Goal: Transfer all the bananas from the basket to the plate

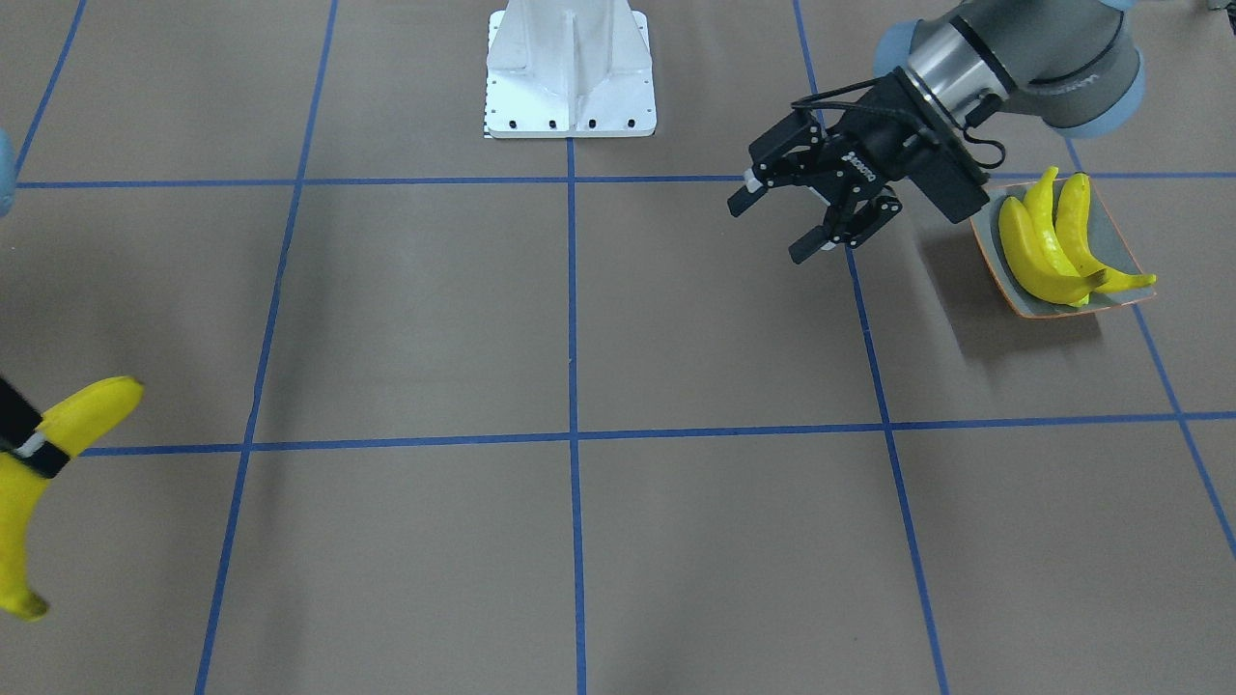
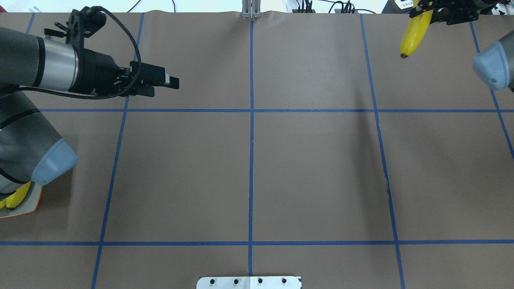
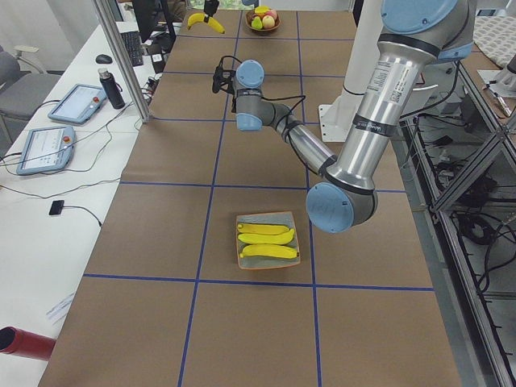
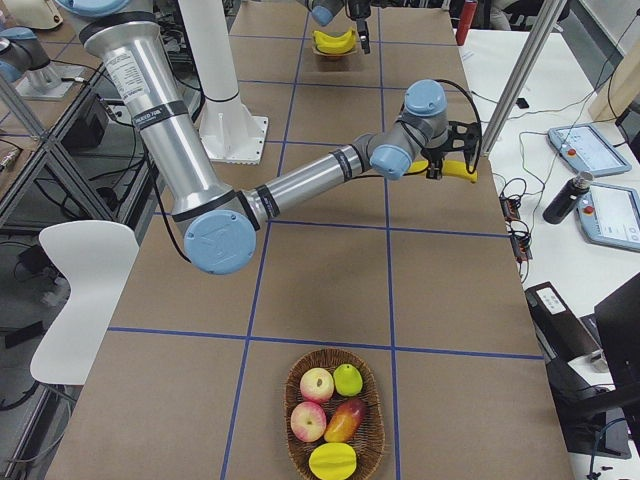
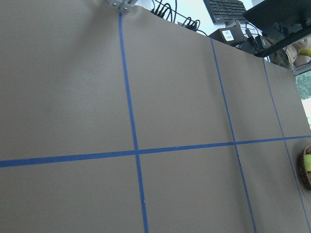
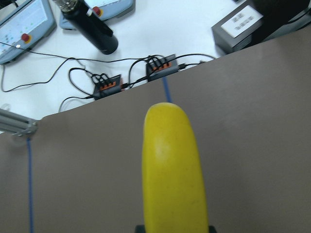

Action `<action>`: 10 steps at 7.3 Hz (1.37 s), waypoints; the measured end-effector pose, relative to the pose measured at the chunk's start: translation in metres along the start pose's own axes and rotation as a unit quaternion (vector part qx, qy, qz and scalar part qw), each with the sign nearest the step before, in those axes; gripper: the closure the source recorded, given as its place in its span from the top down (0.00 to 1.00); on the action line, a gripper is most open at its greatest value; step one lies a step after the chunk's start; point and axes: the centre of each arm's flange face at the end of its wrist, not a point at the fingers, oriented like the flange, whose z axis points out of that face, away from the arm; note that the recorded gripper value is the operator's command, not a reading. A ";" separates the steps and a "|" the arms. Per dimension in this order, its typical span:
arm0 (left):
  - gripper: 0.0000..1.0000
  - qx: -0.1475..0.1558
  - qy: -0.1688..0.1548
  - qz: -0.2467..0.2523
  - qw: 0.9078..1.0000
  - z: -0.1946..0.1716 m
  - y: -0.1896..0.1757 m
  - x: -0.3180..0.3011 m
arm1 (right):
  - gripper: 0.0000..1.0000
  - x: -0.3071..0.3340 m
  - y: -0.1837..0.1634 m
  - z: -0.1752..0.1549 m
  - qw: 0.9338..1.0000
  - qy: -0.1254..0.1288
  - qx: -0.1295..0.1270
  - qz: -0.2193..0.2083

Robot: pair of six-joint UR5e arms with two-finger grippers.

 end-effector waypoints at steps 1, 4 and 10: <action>1.00 -0.005 0.011 -0.006 1.000 0.006 0.003 0.013 | 0.00 -0.044 0.030 0.007 0.999 -0.023 -0.014 0.022; 1.00 -0.020 0.036 -0.005 0.999 0.019 0.014 0.044 | 0.00 -0.147 0.121 0.035 0.994 -0.076 -0.045 0.066; 0.99 -0.058 0.075 0.012 0.995 0.039 0.051 0.081 | 0.00 -0.238 0.263 0.048 0.979 -0.153 -0.080 0.111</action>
